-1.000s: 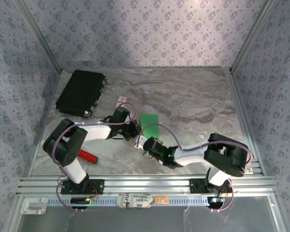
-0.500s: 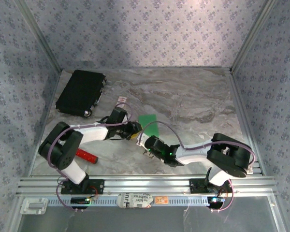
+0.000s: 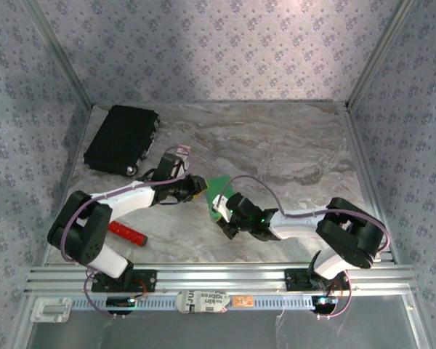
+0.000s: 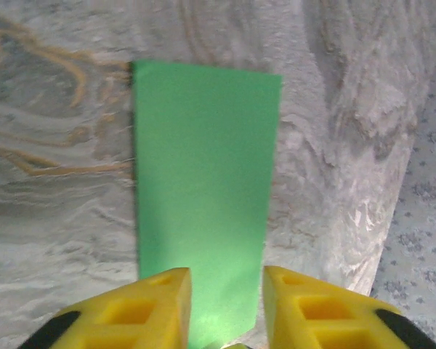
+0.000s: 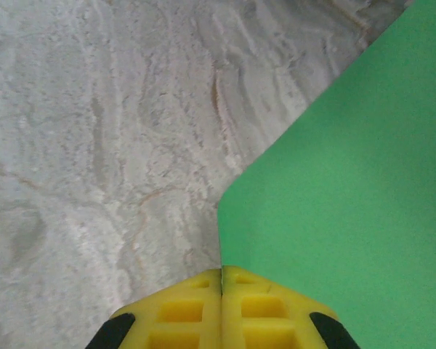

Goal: Fold a paper plane with a square sheet of paper (pick it up from the middle)
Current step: Third fold the triangle at the center of the table.

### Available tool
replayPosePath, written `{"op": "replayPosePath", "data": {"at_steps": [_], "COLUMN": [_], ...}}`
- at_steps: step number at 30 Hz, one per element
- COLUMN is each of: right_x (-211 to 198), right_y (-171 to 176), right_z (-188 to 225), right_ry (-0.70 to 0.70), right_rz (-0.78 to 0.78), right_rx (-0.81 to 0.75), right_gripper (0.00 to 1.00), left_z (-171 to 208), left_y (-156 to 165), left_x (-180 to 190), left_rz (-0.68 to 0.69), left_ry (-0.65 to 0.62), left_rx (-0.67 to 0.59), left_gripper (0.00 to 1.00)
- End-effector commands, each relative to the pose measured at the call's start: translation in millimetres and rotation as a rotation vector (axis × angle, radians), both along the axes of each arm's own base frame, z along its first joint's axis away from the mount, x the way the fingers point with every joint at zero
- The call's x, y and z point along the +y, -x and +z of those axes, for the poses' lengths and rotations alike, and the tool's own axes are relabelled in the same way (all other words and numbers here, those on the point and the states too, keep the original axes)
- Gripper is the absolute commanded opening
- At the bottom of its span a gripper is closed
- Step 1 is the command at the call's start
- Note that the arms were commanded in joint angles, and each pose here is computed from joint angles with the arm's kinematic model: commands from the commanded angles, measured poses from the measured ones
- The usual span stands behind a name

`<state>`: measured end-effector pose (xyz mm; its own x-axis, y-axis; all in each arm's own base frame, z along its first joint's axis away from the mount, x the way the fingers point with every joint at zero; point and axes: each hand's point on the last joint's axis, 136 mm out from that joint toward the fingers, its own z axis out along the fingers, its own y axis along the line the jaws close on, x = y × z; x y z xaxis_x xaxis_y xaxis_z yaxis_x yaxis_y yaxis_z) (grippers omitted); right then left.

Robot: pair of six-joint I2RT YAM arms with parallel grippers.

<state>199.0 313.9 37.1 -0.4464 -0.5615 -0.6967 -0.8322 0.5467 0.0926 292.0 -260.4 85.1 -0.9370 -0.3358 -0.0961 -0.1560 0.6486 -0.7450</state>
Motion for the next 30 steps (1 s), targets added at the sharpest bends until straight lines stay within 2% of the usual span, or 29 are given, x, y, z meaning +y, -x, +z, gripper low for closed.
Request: {"op": "replayPosePath", "data": {"at_steps": [1,7,14,22,30], "right_x": [8,8,5,0,-4], "right_y": [6,4,-1,-1,-5], "right_z": [16,28,34,29,26], "right_ry": [-0.091,-0.222,-0.313,-0.323,-0.321], "right_rz": [-0.002,-0.038,-0.071,-0.097,-0.116], "right_rx": [0.174,0.380,0.486,0.504,0.511], "right_gripper": [0.01,0.01,0.02,0.01,0.01], "left_z": [16,15,-9,-42,-73], "left_y": [-8,-20,-28,-21,-10], "left_x": [-12,-29,-49,-69,-64], "left_rz": [-0.057,-0.114,-0.196,-0.288,-0.341], "left_ry": [0.026,0.022,-0.047,-0.105,-0.186], "left_rx": [-0.041,-0.043,-0.001,0.063,0.125], "left_gripper": [0.26,0.16,0.12,0.11,0.10]}}
